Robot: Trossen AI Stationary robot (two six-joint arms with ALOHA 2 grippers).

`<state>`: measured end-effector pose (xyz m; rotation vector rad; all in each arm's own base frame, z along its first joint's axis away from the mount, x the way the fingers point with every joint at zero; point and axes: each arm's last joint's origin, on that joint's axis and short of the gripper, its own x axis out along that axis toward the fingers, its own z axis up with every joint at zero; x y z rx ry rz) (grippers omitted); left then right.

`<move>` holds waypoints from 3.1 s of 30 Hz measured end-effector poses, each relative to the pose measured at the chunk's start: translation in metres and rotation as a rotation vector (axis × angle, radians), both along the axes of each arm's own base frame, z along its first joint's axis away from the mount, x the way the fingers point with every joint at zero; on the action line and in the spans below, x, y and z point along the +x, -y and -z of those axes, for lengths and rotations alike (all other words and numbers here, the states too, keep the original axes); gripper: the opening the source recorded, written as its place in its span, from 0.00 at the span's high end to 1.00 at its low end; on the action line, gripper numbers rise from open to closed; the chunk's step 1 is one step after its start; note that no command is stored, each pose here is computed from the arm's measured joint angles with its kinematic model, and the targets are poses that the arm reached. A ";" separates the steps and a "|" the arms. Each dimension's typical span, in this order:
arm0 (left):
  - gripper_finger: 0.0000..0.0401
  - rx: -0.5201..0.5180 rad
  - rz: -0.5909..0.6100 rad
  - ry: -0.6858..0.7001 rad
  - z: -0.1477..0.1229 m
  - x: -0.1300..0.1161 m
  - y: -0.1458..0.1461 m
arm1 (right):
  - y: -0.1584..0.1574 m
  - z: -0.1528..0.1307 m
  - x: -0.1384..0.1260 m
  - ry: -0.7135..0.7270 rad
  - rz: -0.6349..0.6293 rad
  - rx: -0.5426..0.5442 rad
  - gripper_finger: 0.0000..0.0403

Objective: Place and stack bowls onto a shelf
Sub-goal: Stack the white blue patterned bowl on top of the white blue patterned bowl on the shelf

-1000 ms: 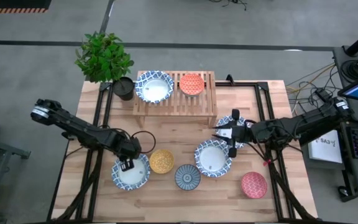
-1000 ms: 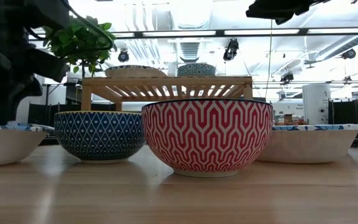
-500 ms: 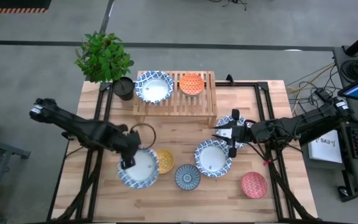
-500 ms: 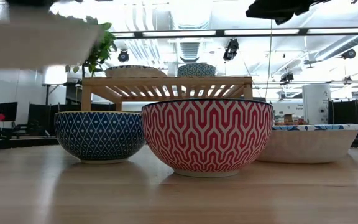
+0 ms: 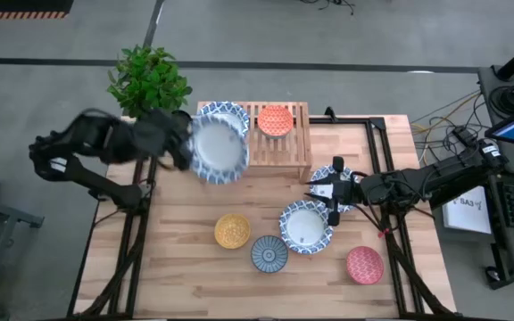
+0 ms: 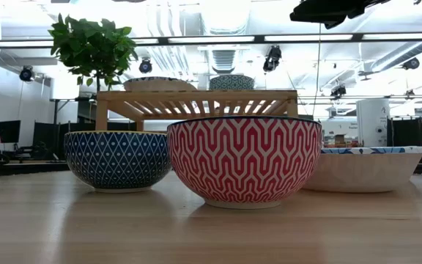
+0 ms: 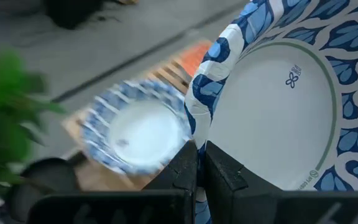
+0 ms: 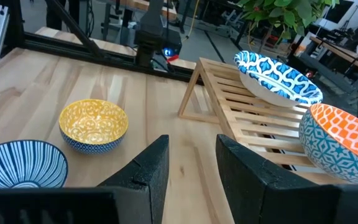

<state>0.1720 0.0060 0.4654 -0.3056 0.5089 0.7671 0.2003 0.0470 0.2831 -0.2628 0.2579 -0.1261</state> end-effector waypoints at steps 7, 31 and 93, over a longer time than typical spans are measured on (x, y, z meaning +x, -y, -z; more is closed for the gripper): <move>1.00 0.011 -0.123 -0.018 -0.015 -0.015 -0.045 | 0.000 0.000 0.000 -0.004 0.006 -0.007 0.70; 1.00 -0.157 -0.128 -0.291 0.034 0.042 -0.137 | 0.001 0.005 -0.001 -0.051 0.009 -0.023 0.70; 0.68 -0.203 0.234 -0.494 0.055 0.072 -0.105 | 0.001 0.005 -0.001 -0.055 0.008 -0.024 0.70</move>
